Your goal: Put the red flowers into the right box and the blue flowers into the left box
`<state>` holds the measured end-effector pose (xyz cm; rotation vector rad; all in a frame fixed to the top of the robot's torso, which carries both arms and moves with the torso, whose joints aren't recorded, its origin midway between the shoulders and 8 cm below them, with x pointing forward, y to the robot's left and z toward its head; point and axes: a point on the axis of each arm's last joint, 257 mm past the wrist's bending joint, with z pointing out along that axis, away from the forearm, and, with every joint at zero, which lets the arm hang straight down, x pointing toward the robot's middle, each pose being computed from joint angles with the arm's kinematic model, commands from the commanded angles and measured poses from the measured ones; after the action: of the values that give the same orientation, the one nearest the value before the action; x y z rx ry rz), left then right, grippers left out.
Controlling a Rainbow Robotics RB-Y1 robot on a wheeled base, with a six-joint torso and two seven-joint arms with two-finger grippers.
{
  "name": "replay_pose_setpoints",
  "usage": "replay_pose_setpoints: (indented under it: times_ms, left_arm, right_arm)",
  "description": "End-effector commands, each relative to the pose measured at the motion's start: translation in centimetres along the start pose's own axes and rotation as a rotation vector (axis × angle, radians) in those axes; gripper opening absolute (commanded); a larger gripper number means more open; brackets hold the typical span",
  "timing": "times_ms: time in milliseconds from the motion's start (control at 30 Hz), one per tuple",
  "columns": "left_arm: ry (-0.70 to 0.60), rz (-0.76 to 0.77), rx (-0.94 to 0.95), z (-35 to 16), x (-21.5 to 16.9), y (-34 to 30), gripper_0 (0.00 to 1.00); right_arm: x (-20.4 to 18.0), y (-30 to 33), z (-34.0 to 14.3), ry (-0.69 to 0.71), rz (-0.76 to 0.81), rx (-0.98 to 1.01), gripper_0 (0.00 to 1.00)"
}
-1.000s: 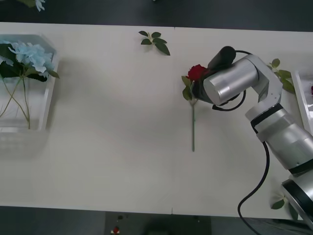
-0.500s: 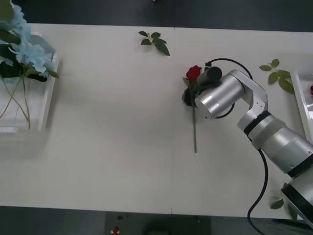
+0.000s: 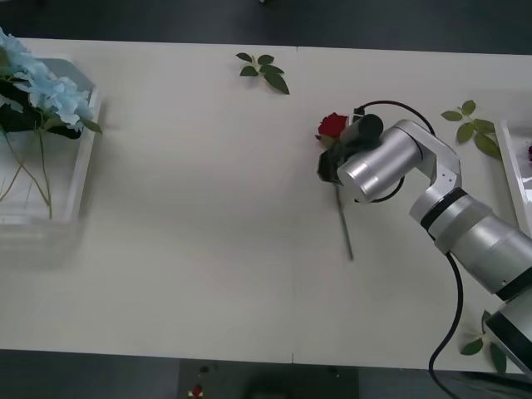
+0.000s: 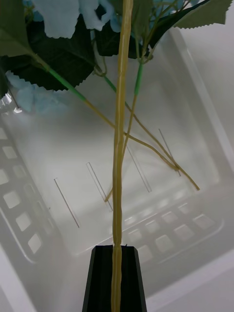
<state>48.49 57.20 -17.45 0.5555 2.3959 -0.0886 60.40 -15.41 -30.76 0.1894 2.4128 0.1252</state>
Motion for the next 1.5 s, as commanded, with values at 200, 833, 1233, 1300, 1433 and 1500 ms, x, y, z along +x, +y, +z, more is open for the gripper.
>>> replay_pose_setpoints:
  times_ms: [200,833,1233,1300,1433,1500]
  left_arm:
    - [-0.142,-0.112,-0.105,3.7,-0.5,1.6,0.0]
    - [-0.224,-0.221,-0.187,11.6,0.5,-0.6,0.0]
    - [-0.221,-0.228,-0.194,11.5,0.8,-0.3,0.9]
    - [-0.22,-0.231,-0.195,11.5,0.9,-0.2,0.94]
    - [-0.214,-0.221,-0.198,11.5,1.0,-0.2,0.94]
    - [-0.195,-0.193,-0.216,10.8,1.2,0.6,0.94]
  right_arm:
    - [-4.6,-4.4,-3.9,0.016,-0.028,0.022,0.0]
    - [-15.9,-25.2,-23.8,0.148,-0.205,0.124,0.0]
    - [-16.0,-45.3,-20.5,0.09,-0.262,0.45,0.0]
    - [-16.4,-46.9,-19.4,0.044,-0.286,0.487,0.0]
    - [-16.6,-49.2,-17.6,-0.037,-0.316,0.562,0.0]
    - [-15.9,-50.1,-16.8,-0.04,-0.337,0.595,0.0]
